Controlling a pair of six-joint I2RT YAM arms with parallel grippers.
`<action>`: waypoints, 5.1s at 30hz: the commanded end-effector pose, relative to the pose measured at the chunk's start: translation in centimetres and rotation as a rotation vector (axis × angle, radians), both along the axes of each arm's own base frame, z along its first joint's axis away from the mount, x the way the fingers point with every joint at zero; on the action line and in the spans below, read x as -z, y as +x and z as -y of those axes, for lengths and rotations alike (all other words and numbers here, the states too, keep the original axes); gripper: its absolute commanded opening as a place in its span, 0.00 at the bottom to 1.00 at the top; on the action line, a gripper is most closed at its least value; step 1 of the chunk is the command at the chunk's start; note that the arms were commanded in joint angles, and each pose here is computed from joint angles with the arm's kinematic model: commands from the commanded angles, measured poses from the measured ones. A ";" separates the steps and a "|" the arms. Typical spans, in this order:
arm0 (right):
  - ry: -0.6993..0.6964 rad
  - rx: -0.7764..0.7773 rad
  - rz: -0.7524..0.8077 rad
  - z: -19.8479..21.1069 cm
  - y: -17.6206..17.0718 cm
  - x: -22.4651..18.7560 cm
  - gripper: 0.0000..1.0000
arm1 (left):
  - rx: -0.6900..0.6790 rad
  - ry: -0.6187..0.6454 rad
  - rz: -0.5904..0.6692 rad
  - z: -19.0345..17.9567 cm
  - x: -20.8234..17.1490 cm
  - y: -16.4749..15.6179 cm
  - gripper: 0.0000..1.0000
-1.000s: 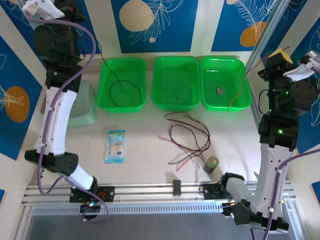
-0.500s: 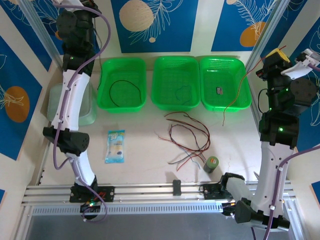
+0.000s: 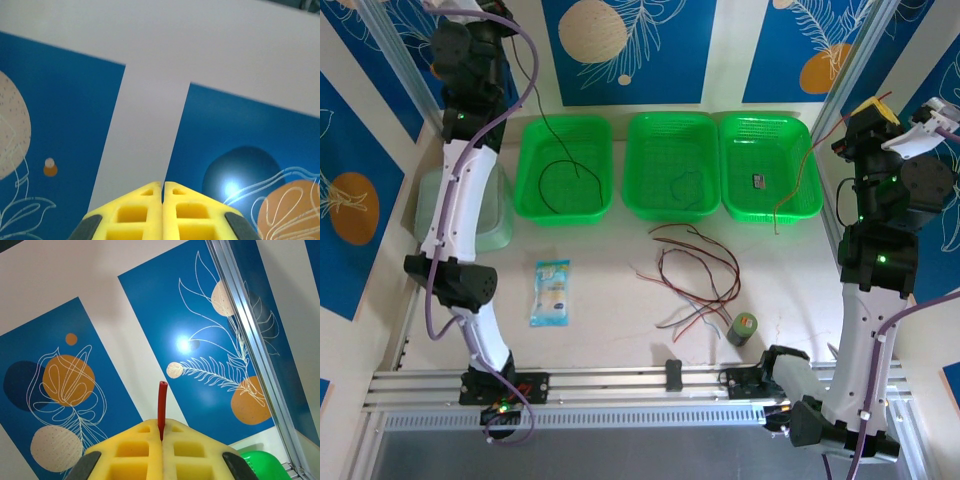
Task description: Untangle the cables
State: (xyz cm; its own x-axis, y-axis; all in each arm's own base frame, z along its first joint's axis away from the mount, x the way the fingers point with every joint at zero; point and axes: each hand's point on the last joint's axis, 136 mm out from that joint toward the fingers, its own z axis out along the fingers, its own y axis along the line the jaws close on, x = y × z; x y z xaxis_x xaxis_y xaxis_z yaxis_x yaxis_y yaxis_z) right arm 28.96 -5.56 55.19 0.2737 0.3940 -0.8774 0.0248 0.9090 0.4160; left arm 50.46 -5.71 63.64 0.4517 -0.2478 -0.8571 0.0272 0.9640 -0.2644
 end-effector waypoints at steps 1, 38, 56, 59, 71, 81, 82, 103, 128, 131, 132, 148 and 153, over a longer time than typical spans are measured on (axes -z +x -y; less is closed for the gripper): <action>-0.040 -0.004 0.051 -0.6 -1.4 -2.0 0.00 | 0.016 0.020 -0.073 0.1 3.4 1.4 0.00; -0.060 -0.043 0.088 -1.4 -0.2 -4.3 0.00 | 0.638 -0.046 -0.634 19.5 23.7 7.5 0.00; -0.078 -0.041 0.085 -1.5 -0.4 -4.3 0.00 | 0.336 -0.217 -0.895 9.0 34.0 7.4 0.00; -0.074 -0.063 0.089 -1.8 -0.3 -4.7 0.00 | 0.309 -0.246 -0.992 7.8 37.9 7.4 0.00; -0.076 -0.102 0.076 -2.5 0.4 -5.3 0.00 | 0.225 -0.272 -1.264 6.4 50.5 5.9 0.10; -0.083 -0.143 0.063 -3.3 1.7 -5.8 0.00 | 0.228 -0.239 -1.321 6.0 52.1 5.3 0.58; -0.084 -0.145 0.061 -3.4 1.8 -5.9 0.00 | 0.225 -0.229 -1.311 5.9 51.5 5.3 0.61; -0.208 -0.069 0.138 -1.9 9.8 -10.3 0.00 | 0.242 -0.052 -0.961 4.2 34.5 0.0 0.67; -0.135 0.201 -0.452 2.8 20.4 20.1 0.00 | 0.315 -0.064 -0.986 5.1 34.9 -7.0 0.69; -0.127 0.251 -0.520 4.0 20.6 23.3 0.00 | 0.315 -0.063 -0.994 5.0 35.1 -7.6 0.70; -0.116 0.248 -0.538 4.2 20.8 24.2 0.00 | 0.315 -0.065 -0.996 5.0 35.2 -7.8 0.70; 0.134 0.109 -0.930 6.0 24.2 38.2 0.00 | 0.326 -0.052 -1.026 5.8 36.1 -10.1 0.72; 0.179 0.083 -1.053 6.3 25.4 40.8 0.00 | 0.308 -0.023 -1.034 6.0 36.2 -10.7 0.73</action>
State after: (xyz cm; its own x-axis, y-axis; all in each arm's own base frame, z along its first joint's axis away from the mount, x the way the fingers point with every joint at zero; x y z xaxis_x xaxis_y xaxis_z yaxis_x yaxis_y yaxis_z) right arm 54.15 -12.37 14.87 -0.5176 0.5098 -0.6872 0.4975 0.8327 0.2430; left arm 40.66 -11.75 27.24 -0.5762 -0.2687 -0.7719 0.0231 0.9387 -0.3440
